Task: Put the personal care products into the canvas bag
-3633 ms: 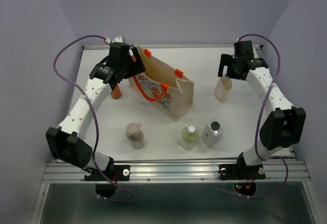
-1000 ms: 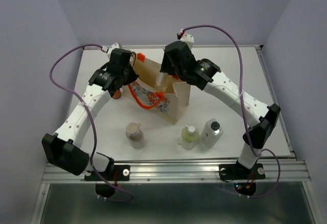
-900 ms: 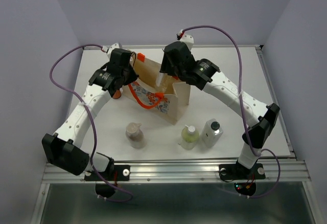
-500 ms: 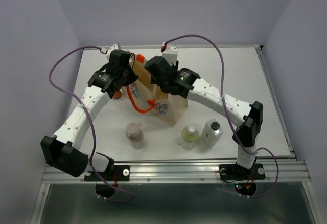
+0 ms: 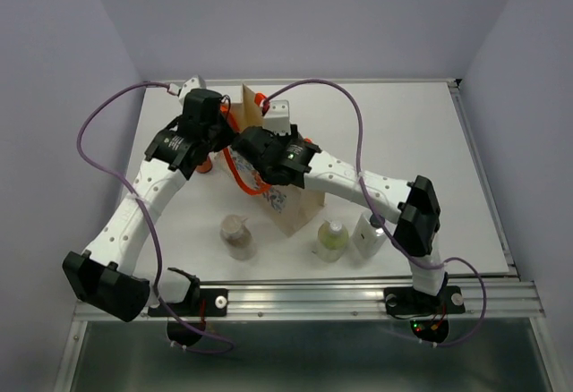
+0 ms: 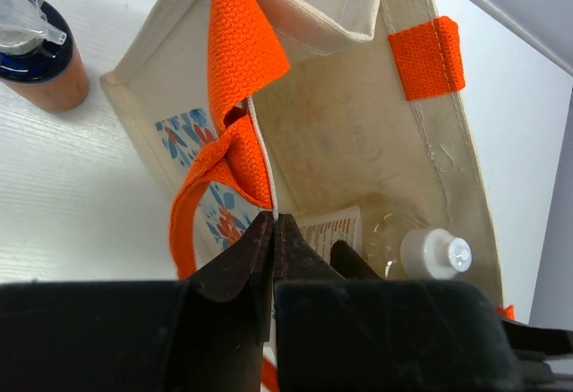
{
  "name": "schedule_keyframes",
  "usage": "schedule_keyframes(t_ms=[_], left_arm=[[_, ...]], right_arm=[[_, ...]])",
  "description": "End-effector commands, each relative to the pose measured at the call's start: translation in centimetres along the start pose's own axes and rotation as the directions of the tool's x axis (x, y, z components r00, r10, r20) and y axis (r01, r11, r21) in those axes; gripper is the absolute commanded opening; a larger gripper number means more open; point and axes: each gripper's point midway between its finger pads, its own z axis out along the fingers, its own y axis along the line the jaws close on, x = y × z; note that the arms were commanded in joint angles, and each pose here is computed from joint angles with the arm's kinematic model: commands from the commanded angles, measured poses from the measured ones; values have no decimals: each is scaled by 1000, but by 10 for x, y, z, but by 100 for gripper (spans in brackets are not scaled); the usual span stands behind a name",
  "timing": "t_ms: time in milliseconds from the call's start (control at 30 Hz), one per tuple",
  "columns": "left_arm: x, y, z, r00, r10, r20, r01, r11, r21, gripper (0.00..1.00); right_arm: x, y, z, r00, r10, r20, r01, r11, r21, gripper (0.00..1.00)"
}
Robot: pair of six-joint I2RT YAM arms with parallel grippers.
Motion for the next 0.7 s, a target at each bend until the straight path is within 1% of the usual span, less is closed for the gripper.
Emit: schedule_keyframes(t_ms=[0,33,100,133,167,200,267,367,467,500,567,667], left_arm=[[-23,-8,-18,994,-38,102,34,998,47,0],[-24,-8,-18,993,-43,107,38,998,49,0],[-23,-5,-18,993,-44,110,39,998,41,0],[-22,-4,-16,993,-42,107,38,999,36,0],[-21,-2,-15,994,-40,105,37,999,29,0],[-20,-1,-14,994,-40,103,38,999,23,0],[-18,1,-9,994,-38,98,37,999,11,0],[-16,4,-5,995,-36,94,37,999,-8,0],[-17,8,-1,995,-38,97,41,999,-27,0],[-18,9,-1,994,-38,99,41,999,-33,0],[-20,11,0,994,-39,106,44,998,-42,0],[-26,15,1,991,-42,123,50,997,-61,0]], right_arm=[[-43,-34,-14,991,49,123,-56,997,57,1],[-34,-25,-13,996,16,90,-16,1000,0,1],[-25,-19,-10,996,-48,76,54,996,-72,1],[-18,-8,-10,997,-73,39,79,983,-165,1],[-20,-4,-8,996,-76,41,83,975,-208,1],[-14,-4,-8,993,-120,22,121,955,-271,1],[-11,0,-12,978,-205,42,206,913,-351,1],[-4,-9,-13,954,-295,59,295,880,-371,1],[-1,-28,0,952,-305,34,297,885,-359,1],[3,-27,0,951,-307,19,289,869,-401,1],[5,-32,0,949,-314,10,286,851,-441,1],[0,-39,0,937,-347,37,327,838,-438,1]])
